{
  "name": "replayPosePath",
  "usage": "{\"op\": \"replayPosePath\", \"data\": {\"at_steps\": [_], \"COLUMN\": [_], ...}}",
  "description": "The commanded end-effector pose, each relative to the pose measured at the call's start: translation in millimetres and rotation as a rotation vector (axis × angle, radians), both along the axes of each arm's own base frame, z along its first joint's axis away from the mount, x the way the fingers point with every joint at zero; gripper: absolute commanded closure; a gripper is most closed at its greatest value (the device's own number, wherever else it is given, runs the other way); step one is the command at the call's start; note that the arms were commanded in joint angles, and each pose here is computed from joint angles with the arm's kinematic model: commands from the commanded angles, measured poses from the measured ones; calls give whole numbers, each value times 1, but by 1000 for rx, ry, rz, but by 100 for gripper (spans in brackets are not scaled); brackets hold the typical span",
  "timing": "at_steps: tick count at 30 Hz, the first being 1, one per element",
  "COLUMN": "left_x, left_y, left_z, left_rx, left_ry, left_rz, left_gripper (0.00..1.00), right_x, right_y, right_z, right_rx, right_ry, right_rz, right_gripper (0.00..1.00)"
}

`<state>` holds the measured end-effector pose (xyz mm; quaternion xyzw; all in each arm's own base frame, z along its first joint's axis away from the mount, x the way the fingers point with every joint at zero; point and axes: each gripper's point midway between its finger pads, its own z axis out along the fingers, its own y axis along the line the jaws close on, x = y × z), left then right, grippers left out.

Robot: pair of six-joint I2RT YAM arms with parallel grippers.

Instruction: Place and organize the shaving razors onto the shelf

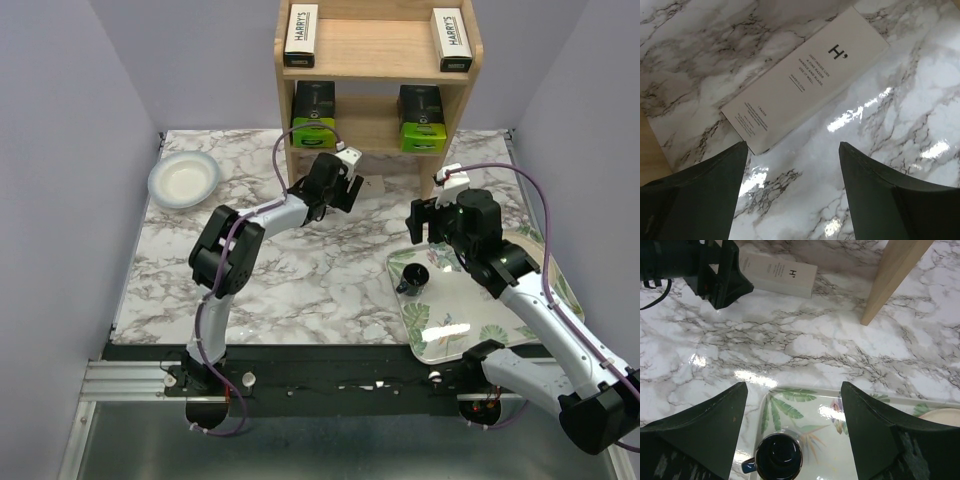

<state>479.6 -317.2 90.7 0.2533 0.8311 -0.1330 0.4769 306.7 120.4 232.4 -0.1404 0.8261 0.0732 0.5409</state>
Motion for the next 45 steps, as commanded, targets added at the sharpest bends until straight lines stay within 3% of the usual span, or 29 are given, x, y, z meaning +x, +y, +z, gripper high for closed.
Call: {"op": "replayPosePath", "data": {"at_steps": [1,3,7,14,30,41,45], "left_x": [20,21,23,6,-35,-100,-115], "left_y": [-6,-5,-7,-14,-12,18,3], "left_z": [3,-2,-13,-30,-79,-107,-85], "left_rx": [-36,-10,9,-55,-103,-50,-140], "left_ry": [-7,15,61,155,376,449,395], "left_rz": [98,97,102,72,76,33,-104], "left_gripper": [13,7,6,17,16,16,21], "right_x": [0,0,1,4,4,4,3], "right_y": [-6,-7,-7,-8,-13,-12,-9], "right_z": [2,0,-2,-4,-10,-9,-11], "right_rx": [1,-2,0,-8,-17,-12,-14], "right_ry": [-22,-17,-10,-9,14,16,21], "right_rz": [-22,-25,-29,-32,-46,-42,-18], "right_gripper": [16,16,16,16,16,16,16]}}
